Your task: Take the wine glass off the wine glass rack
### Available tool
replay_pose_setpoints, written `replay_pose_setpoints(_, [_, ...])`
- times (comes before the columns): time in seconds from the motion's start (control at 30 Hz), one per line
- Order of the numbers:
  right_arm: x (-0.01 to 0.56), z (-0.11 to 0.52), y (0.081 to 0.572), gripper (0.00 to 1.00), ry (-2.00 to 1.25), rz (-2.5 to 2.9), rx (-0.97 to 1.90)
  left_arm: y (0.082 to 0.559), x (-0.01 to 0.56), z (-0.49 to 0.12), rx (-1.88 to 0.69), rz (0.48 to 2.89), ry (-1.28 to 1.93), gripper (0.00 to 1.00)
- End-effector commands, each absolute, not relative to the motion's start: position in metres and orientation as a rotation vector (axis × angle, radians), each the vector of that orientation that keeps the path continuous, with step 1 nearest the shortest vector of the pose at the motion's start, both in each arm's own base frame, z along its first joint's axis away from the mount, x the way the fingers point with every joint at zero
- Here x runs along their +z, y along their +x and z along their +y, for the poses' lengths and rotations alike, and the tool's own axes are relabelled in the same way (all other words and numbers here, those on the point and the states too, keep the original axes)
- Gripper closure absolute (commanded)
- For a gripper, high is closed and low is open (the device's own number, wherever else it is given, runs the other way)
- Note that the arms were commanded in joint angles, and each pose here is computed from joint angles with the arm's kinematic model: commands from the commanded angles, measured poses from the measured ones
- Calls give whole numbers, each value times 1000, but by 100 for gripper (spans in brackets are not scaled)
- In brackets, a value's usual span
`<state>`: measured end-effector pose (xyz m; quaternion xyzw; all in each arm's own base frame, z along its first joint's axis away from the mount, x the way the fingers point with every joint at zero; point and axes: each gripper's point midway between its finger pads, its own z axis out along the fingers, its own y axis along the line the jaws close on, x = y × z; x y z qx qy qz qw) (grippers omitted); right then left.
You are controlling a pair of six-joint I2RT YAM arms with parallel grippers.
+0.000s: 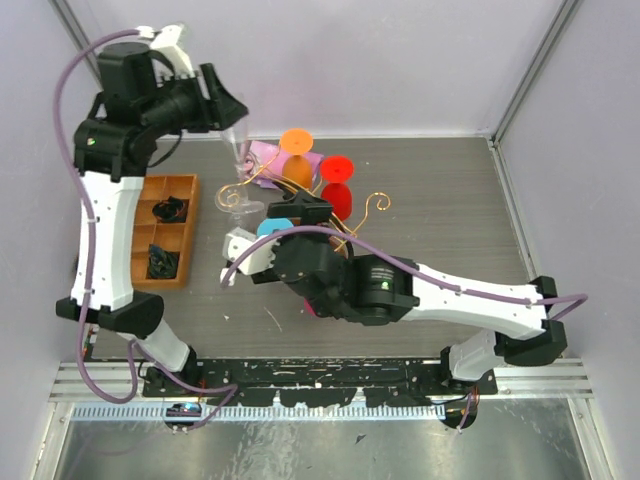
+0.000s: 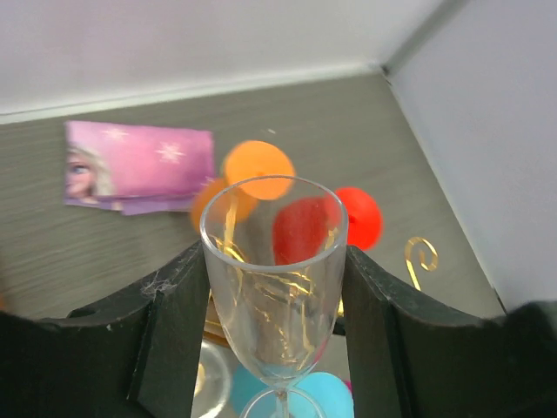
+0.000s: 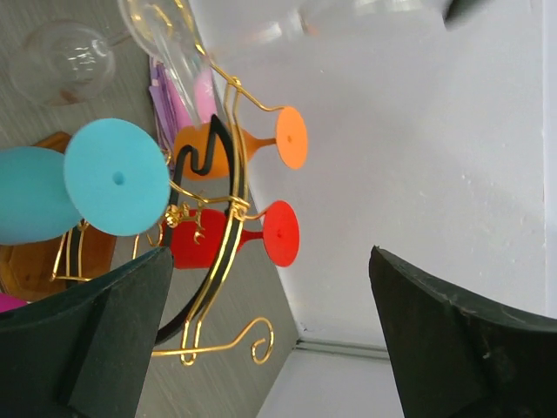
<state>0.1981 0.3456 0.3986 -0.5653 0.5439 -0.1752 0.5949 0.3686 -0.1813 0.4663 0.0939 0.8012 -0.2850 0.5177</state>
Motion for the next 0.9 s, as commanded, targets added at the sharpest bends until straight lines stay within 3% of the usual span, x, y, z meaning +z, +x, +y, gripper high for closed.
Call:
replay_pose_setpoints(0.0, [429, 304, 197, 0, -1123, 1324, -374, 366, 504, -121, -522, 1793, 89, 55])
replay_pose_setpoints(0.43, [444, 259, 196, 0, -955, 1378, -327, 398, 492, -41, -254, 1739, -199, 55])
replay_pose_setpoints(0.87, [450, 223, 208, 0, -804, 1429, -310, 484, 462, -26, -135, 1654, -249, 60])
